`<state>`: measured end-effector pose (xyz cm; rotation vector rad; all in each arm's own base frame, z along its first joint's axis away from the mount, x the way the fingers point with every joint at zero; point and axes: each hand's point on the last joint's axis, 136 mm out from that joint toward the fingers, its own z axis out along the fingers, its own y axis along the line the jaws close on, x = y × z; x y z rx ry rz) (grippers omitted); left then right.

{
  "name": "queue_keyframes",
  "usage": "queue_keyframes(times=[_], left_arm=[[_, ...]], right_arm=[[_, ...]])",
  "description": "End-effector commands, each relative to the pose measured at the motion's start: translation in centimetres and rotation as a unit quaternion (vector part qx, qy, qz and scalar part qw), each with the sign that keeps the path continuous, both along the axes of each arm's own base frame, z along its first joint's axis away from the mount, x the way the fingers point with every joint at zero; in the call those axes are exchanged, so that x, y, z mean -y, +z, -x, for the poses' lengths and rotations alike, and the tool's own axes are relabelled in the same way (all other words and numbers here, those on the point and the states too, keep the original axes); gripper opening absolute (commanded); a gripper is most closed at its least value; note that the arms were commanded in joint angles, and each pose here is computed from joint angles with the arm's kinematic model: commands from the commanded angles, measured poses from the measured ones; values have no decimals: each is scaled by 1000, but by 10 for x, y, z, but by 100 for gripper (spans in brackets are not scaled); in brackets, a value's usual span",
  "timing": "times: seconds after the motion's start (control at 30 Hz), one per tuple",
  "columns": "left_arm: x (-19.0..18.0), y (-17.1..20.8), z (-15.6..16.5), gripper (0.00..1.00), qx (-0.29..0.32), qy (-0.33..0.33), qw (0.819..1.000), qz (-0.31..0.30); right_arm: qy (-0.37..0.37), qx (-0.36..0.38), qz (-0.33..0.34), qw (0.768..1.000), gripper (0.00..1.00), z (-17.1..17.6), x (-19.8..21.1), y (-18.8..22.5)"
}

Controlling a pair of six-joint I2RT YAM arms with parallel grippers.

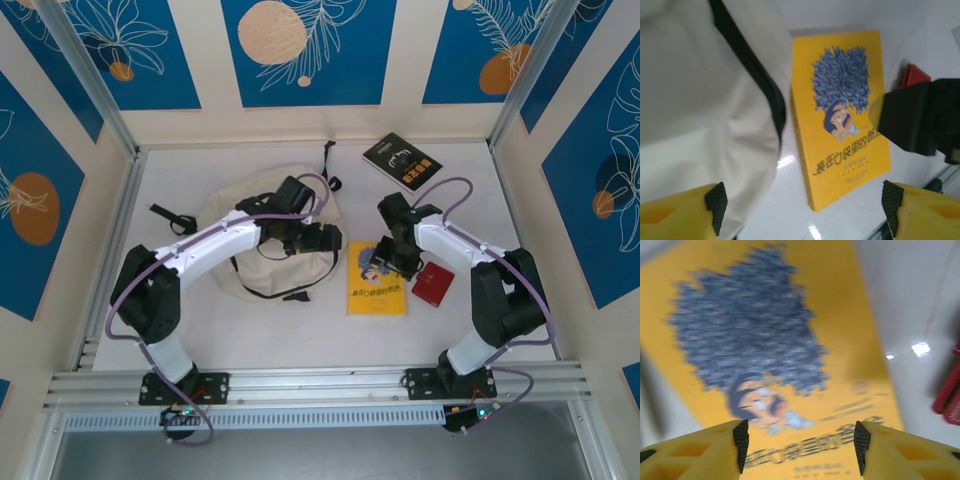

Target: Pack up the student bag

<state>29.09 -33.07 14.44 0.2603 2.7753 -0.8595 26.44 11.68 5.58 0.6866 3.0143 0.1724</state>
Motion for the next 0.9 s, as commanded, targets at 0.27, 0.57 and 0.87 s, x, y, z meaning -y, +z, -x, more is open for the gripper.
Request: queue_keyframes(times=[0.27, 0.57, 0.87], left_arm=[[50, -47, 20, 59, -30, -28, 998, -52], [66, -85, 22, 49, -42, -54, 994, -91], [63, -115, 20, 46, -52, -60, 988, -130]], right_arm=[[50, -44, -47, 997, 57, 14, 9, -28], [51, -54, -42, 996, 57, 14, 15, -37], [64, -52, -76, 994, 57, 11, 4, -36]])
